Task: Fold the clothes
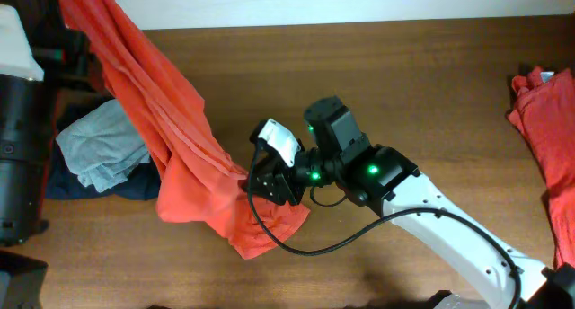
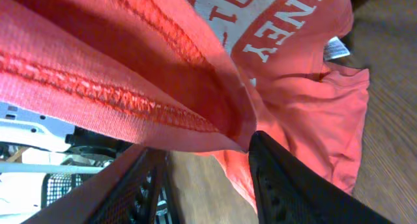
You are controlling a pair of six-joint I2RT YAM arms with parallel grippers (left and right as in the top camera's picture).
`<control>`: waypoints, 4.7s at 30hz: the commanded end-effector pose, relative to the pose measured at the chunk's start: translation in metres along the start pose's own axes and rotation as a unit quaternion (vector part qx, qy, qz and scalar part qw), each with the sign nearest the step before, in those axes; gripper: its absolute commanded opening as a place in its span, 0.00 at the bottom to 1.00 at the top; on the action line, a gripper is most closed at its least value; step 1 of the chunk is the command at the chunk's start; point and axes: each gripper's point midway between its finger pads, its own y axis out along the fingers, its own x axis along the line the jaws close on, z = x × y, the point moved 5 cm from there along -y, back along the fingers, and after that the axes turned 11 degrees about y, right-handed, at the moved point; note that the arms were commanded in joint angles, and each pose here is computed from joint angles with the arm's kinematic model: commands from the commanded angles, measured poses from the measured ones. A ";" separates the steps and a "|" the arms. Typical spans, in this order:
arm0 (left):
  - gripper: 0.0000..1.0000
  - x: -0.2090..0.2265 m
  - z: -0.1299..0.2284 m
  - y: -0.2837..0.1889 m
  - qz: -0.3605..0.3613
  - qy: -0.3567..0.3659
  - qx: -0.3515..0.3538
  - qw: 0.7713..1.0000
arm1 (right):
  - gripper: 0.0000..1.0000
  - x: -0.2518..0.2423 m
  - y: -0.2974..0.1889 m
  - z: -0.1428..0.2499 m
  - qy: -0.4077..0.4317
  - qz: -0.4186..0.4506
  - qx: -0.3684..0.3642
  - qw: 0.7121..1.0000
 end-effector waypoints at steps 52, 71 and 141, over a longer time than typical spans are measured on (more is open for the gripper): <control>0.00 0.002 0.024 -0.006 -0.010 0.009 0.084 0.996 | 0.04 0.061 -0.234 -0.077 0.010 0.296 -0.290 0.910; 0.01 0.020 -0.035 -0.089 0.041 -0.017 -0.033 0.998 | 0.04 0.228 -0.404 -0.048 -0.071 0.361 -0.518 0.772; 0.01 0.010 0.002 -0.038 0.013 -0.055 0.071 0.996 | 0.04 0.222 -0.402 -0.052 -0.043 0.374 -0.495 0.783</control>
